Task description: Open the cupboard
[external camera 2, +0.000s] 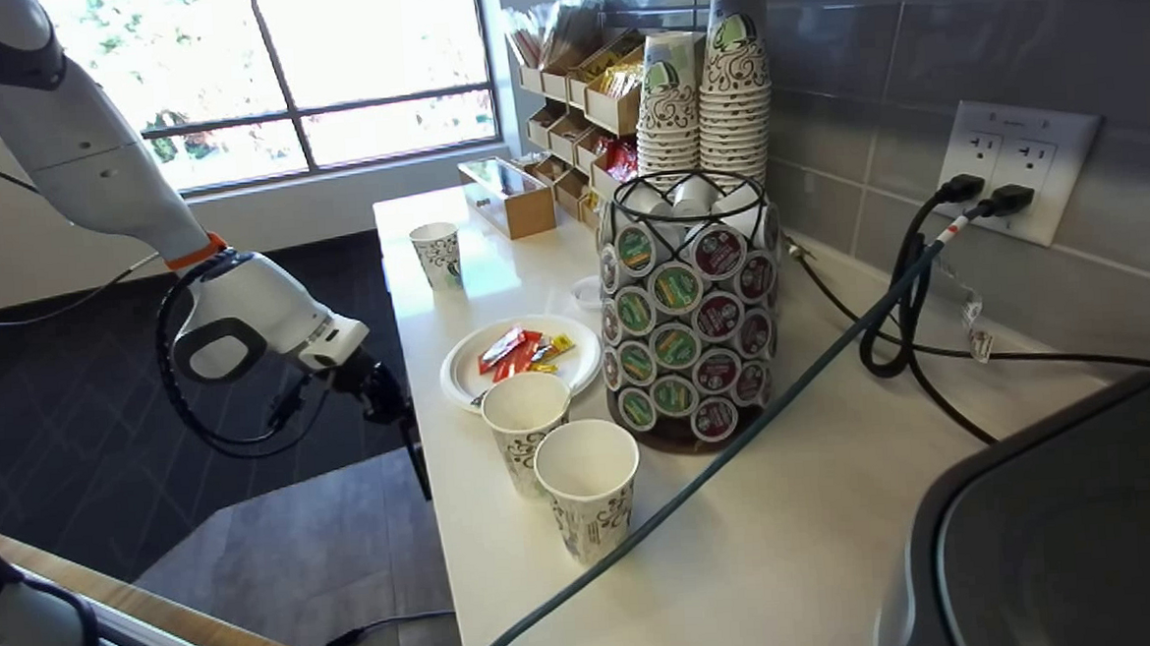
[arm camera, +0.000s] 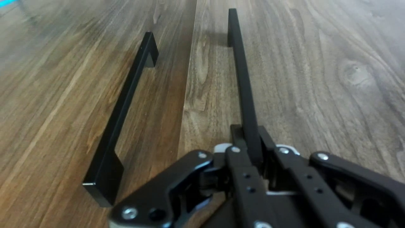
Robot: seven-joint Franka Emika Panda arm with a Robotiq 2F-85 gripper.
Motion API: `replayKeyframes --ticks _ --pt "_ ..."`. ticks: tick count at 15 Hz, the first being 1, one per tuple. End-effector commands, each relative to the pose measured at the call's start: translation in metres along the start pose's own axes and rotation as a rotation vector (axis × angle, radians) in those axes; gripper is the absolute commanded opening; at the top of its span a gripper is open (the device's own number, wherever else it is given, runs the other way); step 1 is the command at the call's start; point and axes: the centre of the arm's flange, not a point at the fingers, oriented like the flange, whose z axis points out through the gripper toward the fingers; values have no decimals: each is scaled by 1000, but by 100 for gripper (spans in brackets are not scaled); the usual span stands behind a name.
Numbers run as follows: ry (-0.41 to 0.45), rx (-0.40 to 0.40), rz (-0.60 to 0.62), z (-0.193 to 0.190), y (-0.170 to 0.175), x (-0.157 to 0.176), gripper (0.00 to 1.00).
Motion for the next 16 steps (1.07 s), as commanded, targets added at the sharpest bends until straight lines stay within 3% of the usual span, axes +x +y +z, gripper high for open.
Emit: replayKeyframes --ticks 1,8,16 --pt "-131 -75 44 -24 30 -22 3" --pt "-323 -26 100 -43 51 -49 3" --pt "-463 -12 227 -61 51 -77 3"
